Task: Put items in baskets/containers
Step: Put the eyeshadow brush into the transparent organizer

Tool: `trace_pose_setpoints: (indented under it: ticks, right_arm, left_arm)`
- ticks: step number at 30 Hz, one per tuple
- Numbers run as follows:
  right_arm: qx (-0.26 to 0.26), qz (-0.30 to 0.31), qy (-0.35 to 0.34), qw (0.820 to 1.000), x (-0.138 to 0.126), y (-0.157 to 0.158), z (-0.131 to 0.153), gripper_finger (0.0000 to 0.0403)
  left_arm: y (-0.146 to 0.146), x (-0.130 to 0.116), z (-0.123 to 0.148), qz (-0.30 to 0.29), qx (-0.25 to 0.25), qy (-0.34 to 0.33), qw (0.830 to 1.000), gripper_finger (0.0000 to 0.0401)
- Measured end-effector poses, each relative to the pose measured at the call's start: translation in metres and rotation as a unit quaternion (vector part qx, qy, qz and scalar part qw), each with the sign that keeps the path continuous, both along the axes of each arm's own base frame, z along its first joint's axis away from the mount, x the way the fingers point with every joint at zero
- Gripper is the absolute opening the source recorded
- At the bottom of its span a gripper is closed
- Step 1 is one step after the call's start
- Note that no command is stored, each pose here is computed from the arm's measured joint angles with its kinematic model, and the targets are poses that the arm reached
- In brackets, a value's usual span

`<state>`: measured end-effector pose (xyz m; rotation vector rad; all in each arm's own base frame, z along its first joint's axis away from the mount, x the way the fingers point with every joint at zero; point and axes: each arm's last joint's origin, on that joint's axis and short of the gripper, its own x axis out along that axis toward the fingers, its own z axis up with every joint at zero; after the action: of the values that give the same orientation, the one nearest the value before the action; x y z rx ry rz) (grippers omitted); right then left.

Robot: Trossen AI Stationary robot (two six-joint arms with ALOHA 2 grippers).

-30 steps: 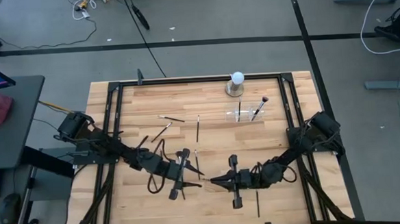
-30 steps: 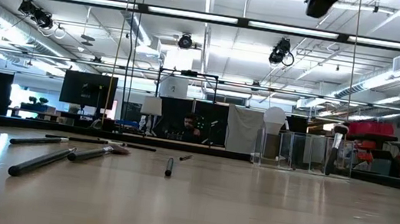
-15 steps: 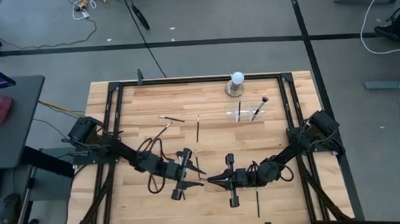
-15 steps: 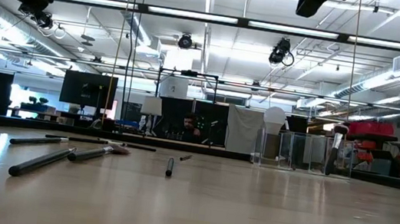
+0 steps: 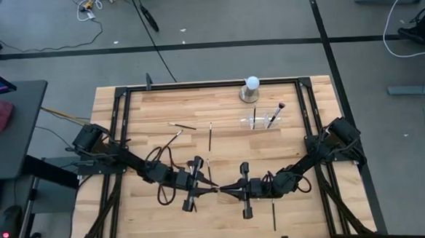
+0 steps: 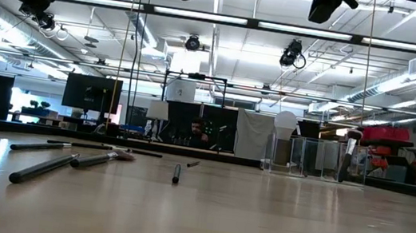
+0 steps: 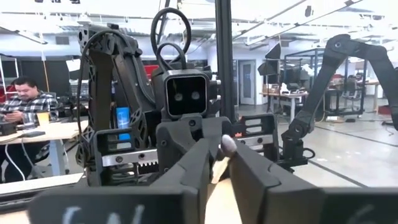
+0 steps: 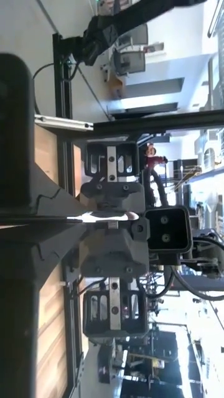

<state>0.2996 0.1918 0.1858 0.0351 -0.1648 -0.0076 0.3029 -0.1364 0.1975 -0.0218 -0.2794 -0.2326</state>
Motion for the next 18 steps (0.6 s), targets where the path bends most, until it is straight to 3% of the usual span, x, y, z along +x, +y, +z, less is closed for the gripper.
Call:
trace_pose_setpoints:
  ticks: [5, 10, 18]
  right_arm:
    - [-0.001, -0.004, 0.009, 1.000, 0.000, 0.000, -0.002, 0.0004]
    - [0.001, 0.002, 0.033, 0.999, 0.001, 0.001, -0.007, 0.0011]
    - [-0.026, -0.069, 0.142, 0.987, -0.010, 0.002, -0.017, 0.0073]
  left_arm:
    - [0.000, 0.000, -0.001, 0.002, 0.001, 0.003, 1.000, 0.0013]
    - [-0.001, 0.001, -0.004, -0.001, 0.006, 0.019, 1.000, 0.0011]
    - [0.002, 0.001, -0.006, 0.023, 0.000, 0.075, 0.997, 0.0009]
